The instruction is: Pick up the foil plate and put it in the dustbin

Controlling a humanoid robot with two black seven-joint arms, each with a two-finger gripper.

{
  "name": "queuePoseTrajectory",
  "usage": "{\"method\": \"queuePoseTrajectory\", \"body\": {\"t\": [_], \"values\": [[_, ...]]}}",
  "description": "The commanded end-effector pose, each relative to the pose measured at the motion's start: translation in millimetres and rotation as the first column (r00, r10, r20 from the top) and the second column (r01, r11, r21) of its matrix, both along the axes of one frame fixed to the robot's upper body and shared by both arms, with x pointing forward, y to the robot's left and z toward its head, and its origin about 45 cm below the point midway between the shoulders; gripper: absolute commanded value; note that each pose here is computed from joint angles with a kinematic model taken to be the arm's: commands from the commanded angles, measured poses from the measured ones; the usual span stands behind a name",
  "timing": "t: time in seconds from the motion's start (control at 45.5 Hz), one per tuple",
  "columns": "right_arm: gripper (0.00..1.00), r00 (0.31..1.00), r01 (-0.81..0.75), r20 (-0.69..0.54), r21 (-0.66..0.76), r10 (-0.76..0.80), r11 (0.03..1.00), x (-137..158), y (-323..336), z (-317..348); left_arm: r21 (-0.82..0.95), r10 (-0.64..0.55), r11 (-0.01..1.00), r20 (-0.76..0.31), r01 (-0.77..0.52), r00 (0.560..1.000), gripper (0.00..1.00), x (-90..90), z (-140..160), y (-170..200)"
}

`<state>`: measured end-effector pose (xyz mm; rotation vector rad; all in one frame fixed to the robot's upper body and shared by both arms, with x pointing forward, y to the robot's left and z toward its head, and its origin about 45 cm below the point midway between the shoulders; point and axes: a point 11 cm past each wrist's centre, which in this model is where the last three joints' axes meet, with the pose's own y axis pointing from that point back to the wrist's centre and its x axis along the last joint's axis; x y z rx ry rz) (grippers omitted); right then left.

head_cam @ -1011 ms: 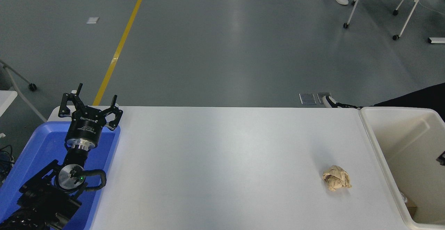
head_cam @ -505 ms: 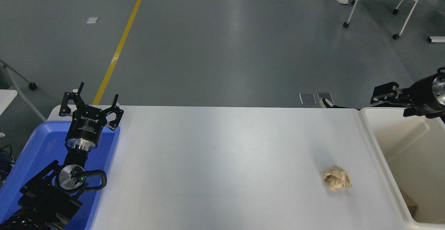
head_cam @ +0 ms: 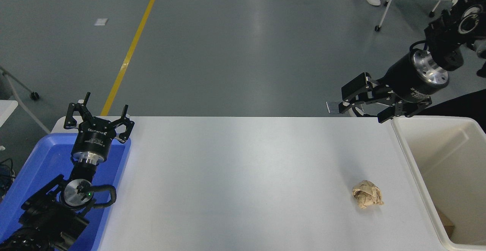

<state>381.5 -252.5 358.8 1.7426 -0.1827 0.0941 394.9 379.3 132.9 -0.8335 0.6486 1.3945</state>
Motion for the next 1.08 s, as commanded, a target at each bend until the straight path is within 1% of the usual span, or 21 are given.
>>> {"method": "queuePoseTrajectory", "body": {"t": [0.0,0.066,0.176,0.242,0.374,0.44,0.549,0.769,0.945,1.055], "values": [[1.0,1.0,-0.002,-0.011,-0.013,0.002,1.0,3,35,5,0.0,0.001,1.0,0.0,-0.001,1.0,1.0,-0.1,0,0],[1.0,1.0,0.019,-0.007,0.005,-0.019,1.0,6,46,5,0.0,0.001,1.0,0.0,-0.001,1.0,1.0,-0.1,0,0],[1.0,0.998,0.058,0.002,-0.016,-0.058,0.998,13,55,2,0.0,0.001,1.0,-0.001,-0.001,1.0,1.0,0.0,0,0],[1.0,0.998,0.063,-0.001,-0.04,-0.063,0.997,12,55,0,0.0,0.001,1.0,-0.001,-0.001,1.0,1.0,0.0,0,0],[1.0,0.998,0.07,0.013,-0.029,-0.069,0.997,11,58,9,0.0,0.001,1.0,-0.001,-0.001,1.0,1.0,0.0,0,0],[1.0,0.998,0.062,-0.013,-0.046,-0.063,0.997,0,55,9,0.001,0.002,1.0,-0.002,-0.002,1.0,1.0,0.0,0,0],[1.0,0.997,0.069,-0.039,-0.027,-0.07,0.997,-15,53,15,0.001,0.002,1.0,-0.002,-0.002,1.0,1.0,0.0,0,0],[1.0,0.992,0.091,-0.085,-0.016,-0.092,0.996,-30,36,10,0.001,0.002,1.0,-0.002,-0.002,1.0,1.0,0.0,0,0],[1.0,0.992,0.092,-0.084,-0.028,-0.094,0.995,-36,7,14,0.001,0.002,1.0,-0.002,-0.002,1.0,1.0,0.0,0,0],[1.0,0.992,0.093,-0.081,-0.026,-0.095,0.995,-37,2,15,0.001,0.002,1.0,-0.002,-0.002,1.0,1.0,0.0,0,0]]}}
